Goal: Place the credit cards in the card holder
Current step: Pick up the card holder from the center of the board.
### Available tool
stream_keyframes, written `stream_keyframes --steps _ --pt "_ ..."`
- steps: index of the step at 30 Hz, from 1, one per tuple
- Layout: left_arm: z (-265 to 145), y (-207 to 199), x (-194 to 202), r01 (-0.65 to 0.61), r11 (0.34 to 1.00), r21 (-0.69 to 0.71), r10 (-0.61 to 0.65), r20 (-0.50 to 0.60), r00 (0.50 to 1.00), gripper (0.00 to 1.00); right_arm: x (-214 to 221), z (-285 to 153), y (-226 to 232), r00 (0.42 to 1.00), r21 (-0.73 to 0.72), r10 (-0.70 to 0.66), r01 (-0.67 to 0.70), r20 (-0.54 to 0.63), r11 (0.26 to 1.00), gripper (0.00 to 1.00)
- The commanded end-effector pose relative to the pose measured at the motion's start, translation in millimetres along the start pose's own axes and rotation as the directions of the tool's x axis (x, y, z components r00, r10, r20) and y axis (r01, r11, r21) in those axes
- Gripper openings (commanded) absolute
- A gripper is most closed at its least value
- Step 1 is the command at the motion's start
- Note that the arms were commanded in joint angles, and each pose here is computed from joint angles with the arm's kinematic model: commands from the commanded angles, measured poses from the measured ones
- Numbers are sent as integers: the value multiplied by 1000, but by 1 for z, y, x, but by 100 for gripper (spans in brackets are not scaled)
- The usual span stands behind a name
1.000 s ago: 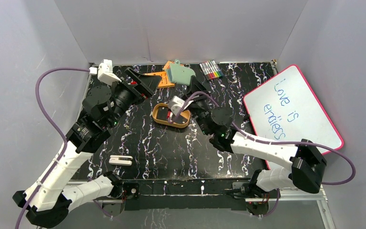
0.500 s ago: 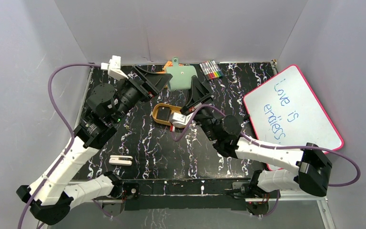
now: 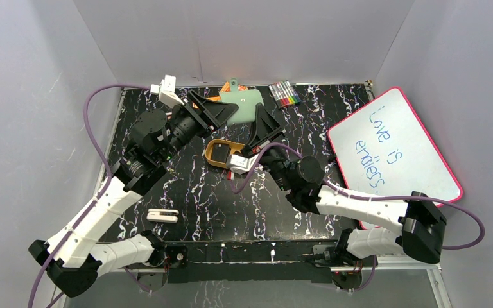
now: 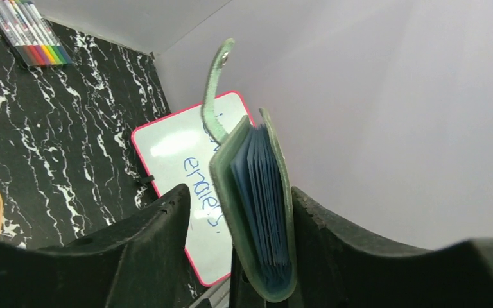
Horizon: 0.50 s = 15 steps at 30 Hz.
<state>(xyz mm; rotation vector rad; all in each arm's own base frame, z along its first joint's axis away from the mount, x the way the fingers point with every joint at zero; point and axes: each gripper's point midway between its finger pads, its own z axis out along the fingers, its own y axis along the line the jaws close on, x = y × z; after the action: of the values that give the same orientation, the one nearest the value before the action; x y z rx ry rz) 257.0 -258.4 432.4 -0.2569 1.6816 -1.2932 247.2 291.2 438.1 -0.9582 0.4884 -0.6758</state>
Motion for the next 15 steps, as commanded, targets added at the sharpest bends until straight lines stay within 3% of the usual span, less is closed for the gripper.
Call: stream_keyframes --steps 1,11,15 --pt "-5 -16 1 10 997 72 -8 -17 1000 50 1 -1 -36 999 123 37 -36 -1 992 0" --pt "-2 -22 6 16 992 123 -11 -40 999 28 -3 -2 -37 999 123 32 -33 9 992 0" --pt "0 -20 9 7 992 125 -1 -45 999 4 -5 -3 -35 999 117 33 -34 13 993 0"
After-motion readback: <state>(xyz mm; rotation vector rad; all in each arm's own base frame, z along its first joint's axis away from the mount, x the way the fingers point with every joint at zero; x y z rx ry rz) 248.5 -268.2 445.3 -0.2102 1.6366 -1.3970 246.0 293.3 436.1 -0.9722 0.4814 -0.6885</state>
